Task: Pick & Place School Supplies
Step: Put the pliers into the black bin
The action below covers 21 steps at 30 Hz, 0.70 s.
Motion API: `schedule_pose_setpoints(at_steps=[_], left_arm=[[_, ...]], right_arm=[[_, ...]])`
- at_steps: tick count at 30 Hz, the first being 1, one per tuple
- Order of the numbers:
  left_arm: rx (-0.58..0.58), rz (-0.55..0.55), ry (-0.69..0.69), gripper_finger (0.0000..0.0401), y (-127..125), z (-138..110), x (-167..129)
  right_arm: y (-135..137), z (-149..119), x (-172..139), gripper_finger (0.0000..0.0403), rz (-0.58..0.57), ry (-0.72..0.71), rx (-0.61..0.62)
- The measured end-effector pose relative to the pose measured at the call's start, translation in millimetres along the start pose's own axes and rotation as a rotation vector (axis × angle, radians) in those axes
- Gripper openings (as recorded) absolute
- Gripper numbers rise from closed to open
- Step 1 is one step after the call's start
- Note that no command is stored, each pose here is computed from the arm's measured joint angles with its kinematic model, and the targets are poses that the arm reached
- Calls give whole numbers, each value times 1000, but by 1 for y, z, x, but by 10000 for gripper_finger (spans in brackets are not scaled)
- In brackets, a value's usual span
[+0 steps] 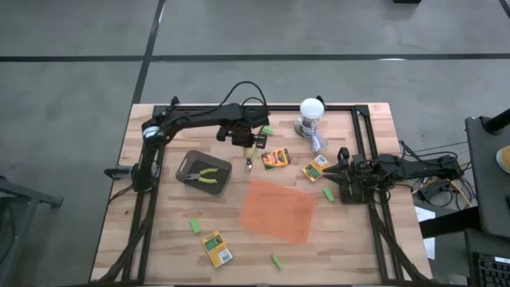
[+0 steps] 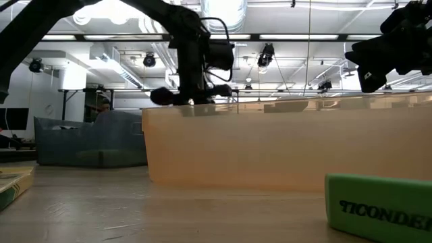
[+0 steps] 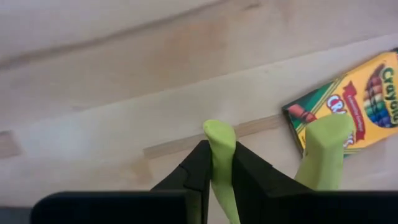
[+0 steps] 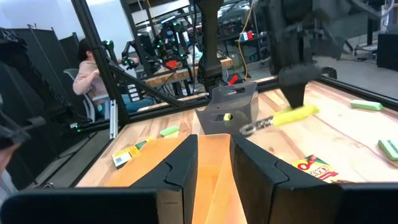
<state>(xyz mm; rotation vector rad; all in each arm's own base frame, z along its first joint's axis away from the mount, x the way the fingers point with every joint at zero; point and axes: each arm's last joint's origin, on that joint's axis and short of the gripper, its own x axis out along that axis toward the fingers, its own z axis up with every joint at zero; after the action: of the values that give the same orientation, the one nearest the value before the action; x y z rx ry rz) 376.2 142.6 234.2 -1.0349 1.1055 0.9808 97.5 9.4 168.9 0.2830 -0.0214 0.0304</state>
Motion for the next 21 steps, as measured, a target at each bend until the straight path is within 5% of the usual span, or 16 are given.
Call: schedule_pose_setpoints(at_steps=[11, 21], left_arm=[[53, 153, -49, 47, 11, -2, -76], [409, 216, -54, 48, 34, -26, -118]], right_arm=[[0, 0, 0, 91, -1, 0, 0], [0, -1, 0, 91, -2, 5, -1]])
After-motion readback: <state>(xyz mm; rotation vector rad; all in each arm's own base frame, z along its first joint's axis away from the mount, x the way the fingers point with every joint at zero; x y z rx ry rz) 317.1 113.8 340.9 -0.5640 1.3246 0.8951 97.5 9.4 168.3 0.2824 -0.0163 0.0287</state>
